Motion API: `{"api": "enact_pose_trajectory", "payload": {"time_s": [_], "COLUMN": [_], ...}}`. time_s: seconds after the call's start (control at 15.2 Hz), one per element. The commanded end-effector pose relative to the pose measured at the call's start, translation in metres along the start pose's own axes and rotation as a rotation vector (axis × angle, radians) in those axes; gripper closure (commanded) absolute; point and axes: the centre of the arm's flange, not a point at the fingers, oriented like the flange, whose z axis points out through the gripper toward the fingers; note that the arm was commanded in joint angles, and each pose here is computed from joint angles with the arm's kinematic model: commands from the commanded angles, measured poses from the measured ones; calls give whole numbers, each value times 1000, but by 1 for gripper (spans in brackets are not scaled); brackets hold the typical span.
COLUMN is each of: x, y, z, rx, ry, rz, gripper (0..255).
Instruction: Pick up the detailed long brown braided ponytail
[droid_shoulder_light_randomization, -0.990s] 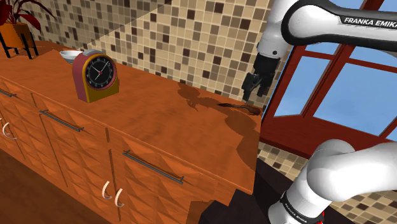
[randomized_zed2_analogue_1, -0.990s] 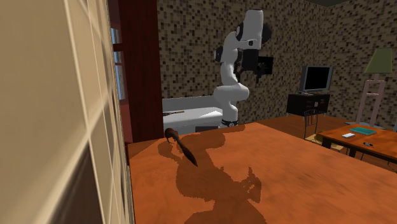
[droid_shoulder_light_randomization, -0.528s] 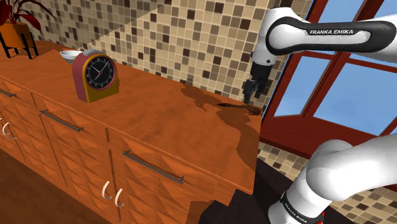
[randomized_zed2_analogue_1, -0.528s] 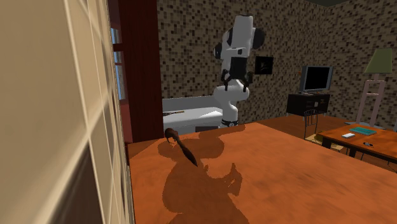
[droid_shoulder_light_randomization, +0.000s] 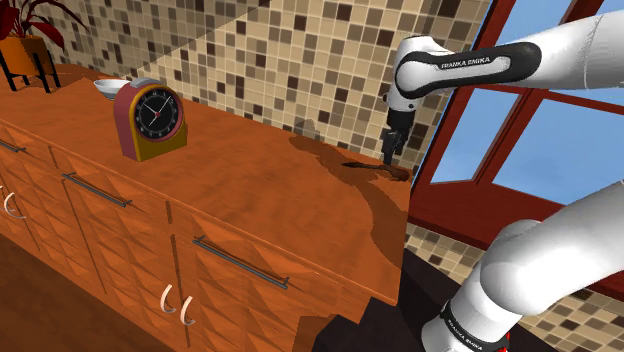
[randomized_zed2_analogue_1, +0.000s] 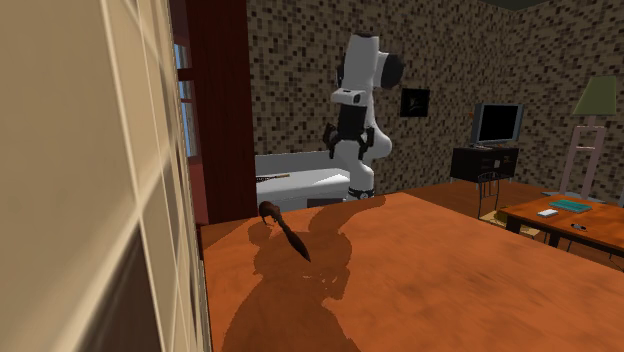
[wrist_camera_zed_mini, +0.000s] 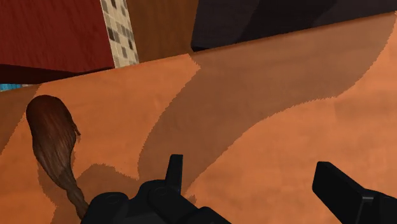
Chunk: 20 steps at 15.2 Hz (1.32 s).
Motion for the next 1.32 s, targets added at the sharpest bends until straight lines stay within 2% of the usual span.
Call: {"api": "enact_pose_trajectory", "payload": {"time_s": [0.0, 1.19, 1.25], "x": [15, 153, 156], "y": [22, 179, 181], "z": [14, 133, 136], "rx": [-9, -84, -85], "ry": [-22, -208, -211], "rz": [-39, -368, -374], "gripper": [0, 0, 0]}}
